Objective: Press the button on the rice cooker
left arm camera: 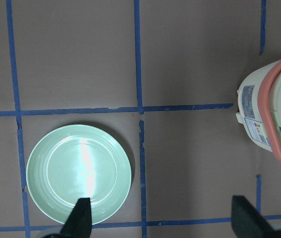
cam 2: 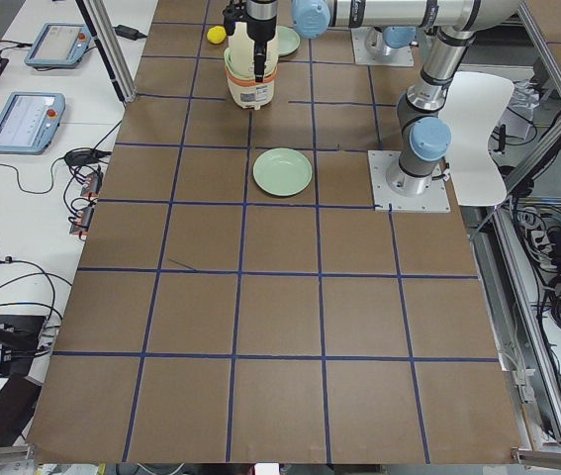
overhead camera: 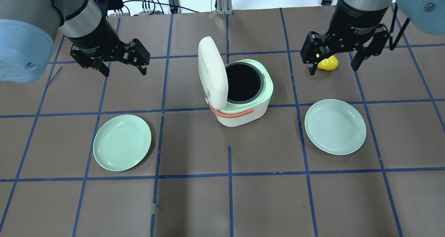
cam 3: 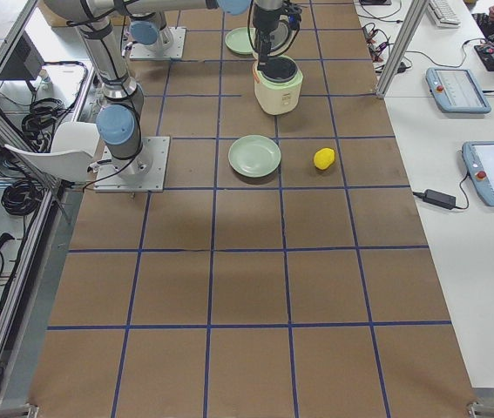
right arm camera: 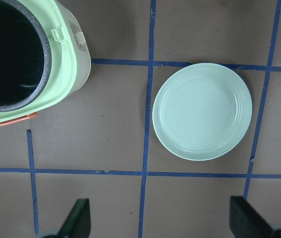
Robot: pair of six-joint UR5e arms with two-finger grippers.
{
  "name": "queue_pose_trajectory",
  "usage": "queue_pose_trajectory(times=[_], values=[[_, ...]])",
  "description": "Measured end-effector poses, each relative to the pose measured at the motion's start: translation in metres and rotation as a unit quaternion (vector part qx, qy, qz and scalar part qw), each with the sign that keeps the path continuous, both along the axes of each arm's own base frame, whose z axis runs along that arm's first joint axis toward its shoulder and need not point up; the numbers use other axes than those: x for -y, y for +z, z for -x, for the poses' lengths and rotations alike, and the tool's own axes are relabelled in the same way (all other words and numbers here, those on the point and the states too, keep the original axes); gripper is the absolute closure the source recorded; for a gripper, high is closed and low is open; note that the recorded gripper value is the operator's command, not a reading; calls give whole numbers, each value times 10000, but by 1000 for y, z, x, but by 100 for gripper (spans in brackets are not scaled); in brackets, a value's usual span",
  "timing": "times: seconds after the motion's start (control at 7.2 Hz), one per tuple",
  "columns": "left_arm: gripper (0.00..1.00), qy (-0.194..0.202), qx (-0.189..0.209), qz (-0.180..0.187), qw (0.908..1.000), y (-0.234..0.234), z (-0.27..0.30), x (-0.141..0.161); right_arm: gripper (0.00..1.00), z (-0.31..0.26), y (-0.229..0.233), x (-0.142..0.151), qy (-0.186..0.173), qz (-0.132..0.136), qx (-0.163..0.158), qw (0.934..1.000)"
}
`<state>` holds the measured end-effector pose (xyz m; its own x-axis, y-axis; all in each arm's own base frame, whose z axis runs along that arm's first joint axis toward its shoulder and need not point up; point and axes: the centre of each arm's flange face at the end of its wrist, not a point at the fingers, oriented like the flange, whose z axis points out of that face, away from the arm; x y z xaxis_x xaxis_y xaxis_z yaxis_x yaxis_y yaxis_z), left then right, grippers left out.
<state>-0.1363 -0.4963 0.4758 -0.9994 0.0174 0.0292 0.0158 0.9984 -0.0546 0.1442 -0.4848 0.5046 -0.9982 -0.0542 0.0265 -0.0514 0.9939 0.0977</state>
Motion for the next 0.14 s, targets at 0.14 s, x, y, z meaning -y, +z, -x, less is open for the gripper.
queue_pose_trajectory(times=[0.14], values=[[0,0,0,-1,10000,0,0,0,0,-1,0,0,-2,-6,30,10000]])
